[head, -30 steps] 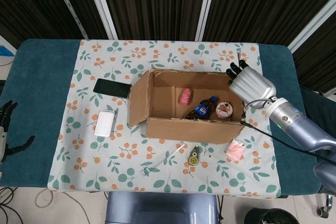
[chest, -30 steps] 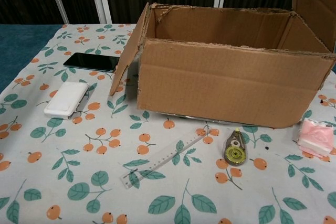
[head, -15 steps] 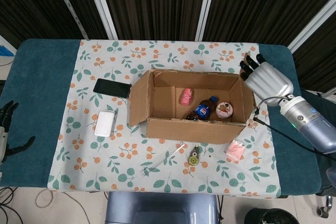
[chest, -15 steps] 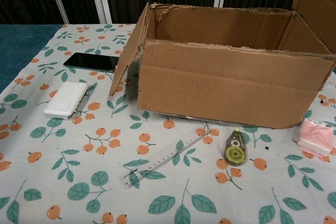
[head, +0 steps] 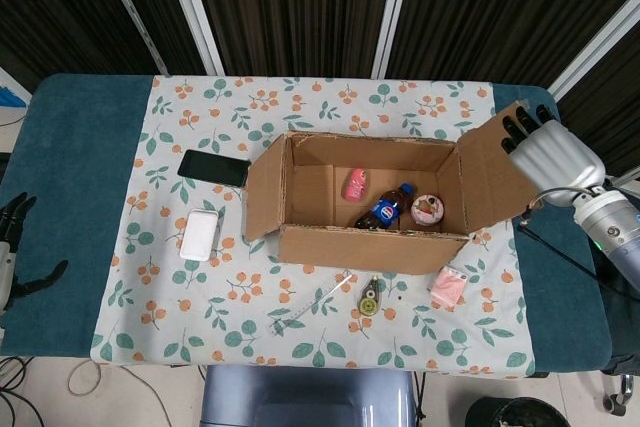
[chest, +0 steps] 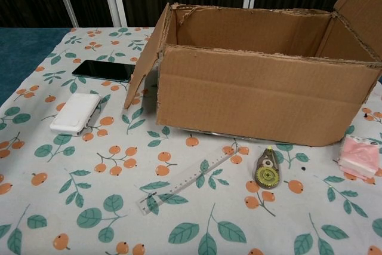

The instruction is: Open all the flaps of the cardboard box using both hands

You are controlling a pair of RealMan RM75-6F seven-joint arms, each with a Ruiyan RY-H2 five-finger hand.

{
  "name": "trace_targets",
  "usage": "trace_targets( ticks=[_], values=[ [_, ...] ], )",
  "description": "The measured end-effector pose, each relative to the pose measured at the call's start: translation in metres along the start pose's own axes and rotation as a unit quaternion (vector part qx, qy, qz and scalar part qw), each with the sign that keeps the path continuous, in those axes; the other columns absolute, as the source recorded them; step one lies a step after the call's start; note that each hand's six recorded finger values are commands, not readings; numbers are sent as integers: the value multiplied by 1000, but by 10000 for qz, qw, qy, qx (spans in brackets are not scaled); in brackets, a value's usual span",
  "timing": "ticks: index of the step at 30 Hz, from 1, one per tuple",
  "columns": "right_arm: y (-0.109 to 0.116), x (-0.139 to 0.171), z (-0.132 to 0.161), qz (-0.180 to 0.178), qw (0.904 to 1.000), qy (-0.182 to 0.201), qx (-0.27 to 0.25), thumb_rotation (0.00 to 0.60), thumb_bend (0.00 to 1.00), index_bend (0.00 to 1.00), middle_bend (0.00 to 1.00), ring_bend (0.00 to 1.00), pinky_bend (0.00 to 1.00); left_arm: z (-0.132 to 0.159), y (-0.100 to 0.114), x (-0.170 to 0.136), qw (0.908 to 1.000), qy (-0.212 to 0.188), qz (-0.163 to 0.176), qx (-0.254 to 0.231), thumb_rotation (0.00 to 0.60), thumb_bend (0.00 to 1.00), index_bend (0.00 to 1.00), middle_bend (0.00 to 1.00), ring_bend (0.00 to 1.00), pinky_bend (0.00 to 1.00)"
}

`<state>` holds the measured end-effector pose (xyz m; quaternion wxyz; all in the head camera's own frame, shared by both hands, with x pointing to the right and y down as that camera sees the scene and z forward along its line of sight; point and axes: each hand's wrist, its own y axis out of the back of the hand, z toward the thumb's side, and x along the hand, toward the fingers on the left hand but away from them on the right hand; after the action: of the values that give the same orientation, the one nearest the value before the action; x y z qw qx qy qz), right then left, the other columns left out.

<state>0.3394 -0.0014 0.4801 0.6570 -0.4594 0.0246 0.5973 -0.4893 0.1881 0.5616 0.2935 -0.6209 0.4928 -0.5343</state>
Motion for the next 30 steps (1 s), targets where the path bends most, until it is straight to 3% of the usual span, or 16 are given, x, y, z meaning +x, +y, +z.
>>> trace_targets(
  ticks=[11,21,26,30],
  values=[
    [-45,21,-2,508,9984,-186,-146,600,553,291,144,120,238,1,-1,-1,10000,-22,-13,42,600,203,0,0,0,57],
    [-65,37,-1,436,9913,-753,-983,600,514,182,94,102,237,0,-3,-2,9998,-9,-64,213,600,203,0,0,0,53],
    [-73,55,10,176,9750,-1183,-1875,600,418,92,43,75,231,-1,-5,-5,9987,-9,-136,490,600,155,0,0,0,47],
    [-85,77,29,-31,9520,-1493,-2673,600,271,5,0,14,218,0,-5,-8,9974,-31,-152,710,600,46,0,0,0,26]
  ],
)
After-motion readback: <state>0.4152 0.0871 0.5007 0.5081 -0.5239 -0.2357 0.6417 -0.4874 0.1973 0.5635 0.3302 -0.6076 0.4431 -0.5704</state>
